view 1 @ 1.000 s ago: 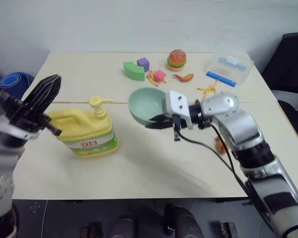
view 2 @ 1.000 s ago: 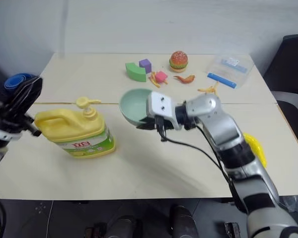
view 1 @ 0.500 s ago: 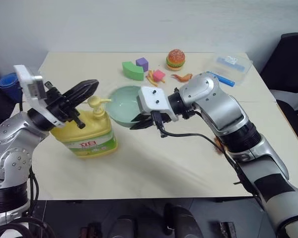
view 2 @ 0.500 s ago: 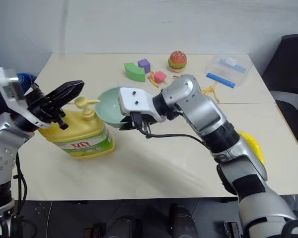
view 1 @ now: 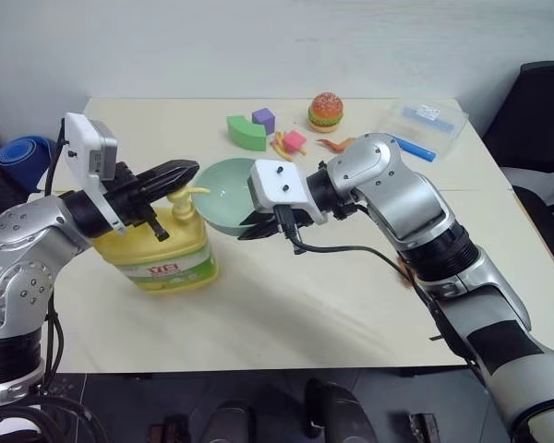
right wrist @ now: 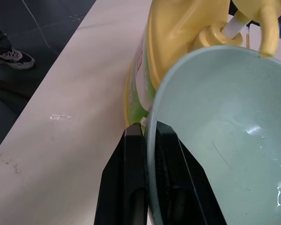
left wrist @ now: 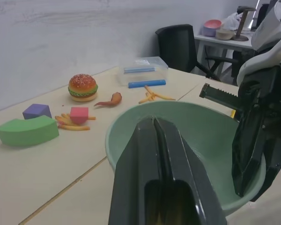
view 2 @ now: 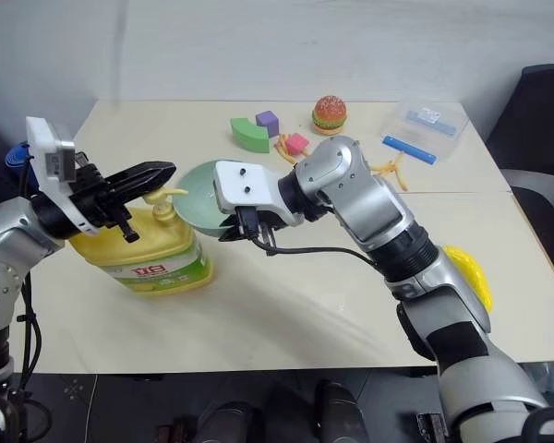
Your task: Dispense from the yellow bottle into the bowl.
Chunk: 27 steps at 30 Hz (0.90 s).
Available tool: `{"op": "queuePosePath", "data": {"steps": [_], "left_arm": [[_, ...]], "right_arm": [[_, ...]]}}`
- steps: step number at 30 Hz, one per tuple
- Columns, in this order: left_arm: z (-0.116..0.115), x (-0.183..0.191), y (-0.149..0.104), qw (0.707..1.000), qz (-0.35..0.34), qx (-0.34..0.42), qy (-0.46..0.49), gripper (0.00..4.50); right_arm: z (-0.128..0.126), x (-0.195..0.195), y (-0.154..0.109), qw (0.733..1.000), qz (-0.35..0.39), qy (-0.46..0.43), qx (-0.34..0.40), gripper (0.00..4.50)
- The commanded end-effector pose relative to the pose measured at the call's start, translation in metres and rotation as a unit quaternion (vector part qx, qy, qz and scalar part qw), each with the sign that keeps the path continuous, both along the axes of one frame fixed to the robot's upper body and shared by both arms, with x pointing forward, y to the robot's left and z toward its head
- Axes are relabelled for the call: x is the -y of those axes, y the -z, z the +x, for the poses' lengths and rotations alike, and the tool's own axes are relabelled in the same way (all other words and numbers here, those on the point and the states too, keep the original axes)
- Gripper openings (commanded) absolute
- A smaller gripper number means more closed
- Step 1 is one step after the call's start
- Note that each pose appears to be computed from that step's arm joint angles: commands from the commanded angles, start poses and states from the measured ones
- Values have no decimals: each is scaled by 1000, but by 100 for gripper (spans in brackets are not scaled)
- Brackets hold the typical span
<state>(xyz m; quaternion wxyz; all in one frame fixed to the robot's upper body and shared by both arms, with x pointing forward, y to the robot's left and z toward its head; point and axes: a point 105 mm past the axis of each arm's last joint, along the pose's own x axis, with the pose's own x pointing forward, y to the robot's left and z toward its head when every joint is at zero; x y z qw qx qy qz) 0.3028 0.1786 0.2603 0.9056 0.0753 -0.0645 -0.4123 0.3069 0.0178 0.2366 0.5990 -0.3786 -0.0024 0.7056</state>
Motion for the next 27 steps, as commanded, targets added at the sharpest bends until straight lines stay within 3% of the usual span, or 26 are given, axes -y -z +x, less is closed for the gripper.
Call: {"op": "queuePosePath", "data": {"steps": [1,7,9,15,19,22,23,27], "left_arm": [[7,-6,51,993,41,-108,-29,3],[12,-15,75,985,48,-150,-67,3],[14,-17,75,984,12,-161,-76,3],[12,-18,80,983,4,-168,-75,3],[8,-10,47,993,-55,-101,-38,3],[-13,-6,-16,993,-84,83,25,3],[-18,-7,-26,989,-94,111,33,3],[-34,0,-31,985,-56,142,81,3]], "right_arm": [[-7,-6,-12,1000,12,-15,24,0],[-10,-7,-12,1000,16,-18,17,0],[-10,-6,-11,1000,16,-19,18,0],[-14,-5,-9,999,17,-26,7,0],[-13,-2,-9,999,29,-16,4,0],[0,21,1,999,34,25,4,0],[4,28,5,999,34,37,6,0],[18,68,31,995,24,93,-9,0]]}}
